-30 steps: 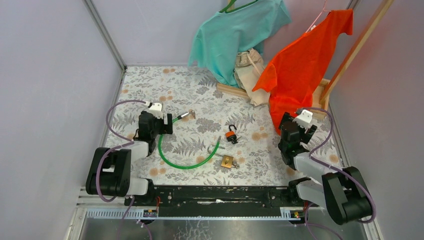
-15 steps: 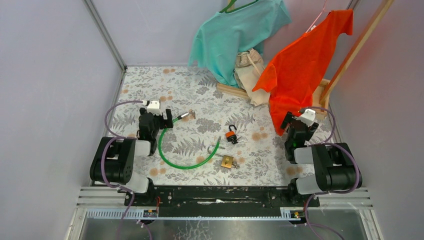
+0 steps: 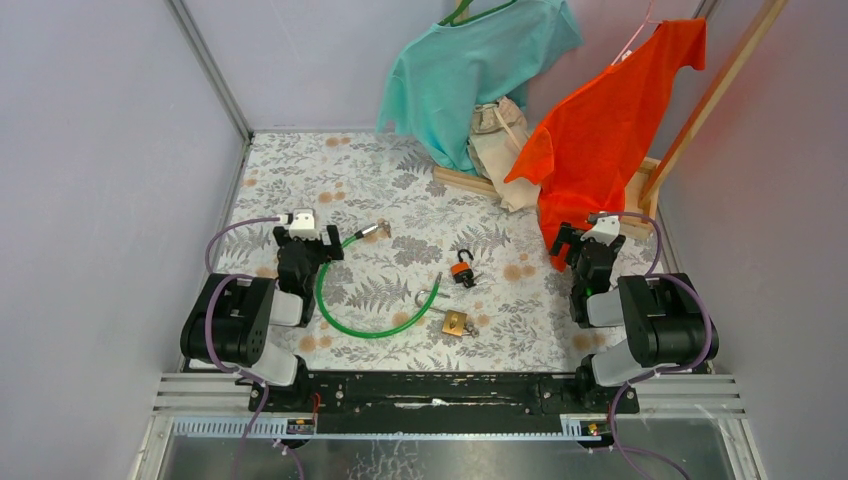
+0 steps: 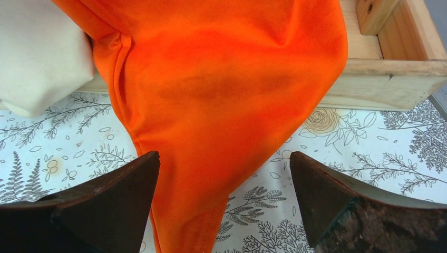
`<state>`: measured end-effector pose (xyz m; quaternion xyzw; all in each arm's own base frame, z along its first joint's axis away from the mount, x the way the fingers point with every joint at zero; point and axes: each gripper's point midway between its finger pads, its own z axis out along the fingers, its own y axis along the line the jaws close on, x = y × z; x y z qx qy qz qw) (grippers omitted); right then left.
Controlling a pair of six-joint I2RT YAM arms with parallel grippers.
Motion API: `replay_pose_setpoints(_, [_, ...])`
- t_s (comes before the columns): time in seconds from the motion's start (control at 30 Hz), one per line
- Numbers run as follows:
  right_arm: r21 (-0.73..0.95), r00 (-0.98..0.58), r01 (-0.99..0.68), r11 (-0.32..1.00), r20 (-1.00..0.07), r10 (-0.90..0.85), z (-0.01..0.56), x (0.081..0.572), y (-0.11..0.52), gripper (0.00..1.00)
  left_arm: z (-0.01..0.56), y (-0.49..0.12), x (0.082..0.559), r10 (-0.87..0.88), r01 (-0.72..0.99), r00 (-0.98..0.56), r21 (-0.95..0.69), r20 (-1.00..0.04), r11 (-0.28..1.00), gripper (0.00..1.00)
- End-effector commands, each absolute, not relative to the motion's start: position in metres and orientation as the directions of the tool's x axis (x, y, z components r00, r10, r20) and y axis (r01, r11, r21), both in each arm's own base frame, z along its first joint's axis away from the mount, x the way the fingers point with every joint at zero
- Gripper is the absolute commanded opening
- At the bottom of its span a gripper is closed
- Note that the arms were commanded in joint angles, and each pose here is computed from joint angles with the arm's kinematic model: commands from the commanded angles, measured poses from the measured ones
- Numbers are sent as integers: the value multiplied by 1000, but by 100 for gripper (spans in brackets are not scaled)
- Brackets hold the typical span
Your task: Unlock with the key
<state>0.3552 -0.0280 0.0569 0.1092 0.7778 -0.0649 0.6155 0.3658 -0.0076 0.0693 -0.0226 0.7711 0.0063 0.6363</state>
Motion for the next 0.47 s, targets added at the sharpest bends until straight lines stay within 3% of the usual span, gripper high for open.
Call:
replay_pose_setpoints(0.0, [42, -140, 230, 972, -987, 75, 76, 362, -27, 99, 98, -3, 378, -45, -82, -77, -39, -996, 996, 100])
replay_pose_setpoints(0.43, [42, -141, 228, 973, -987, 76, 75, 362, -26, 99, 98, -2, 378, -48, -82, -77, -41, -996, 996, 100])
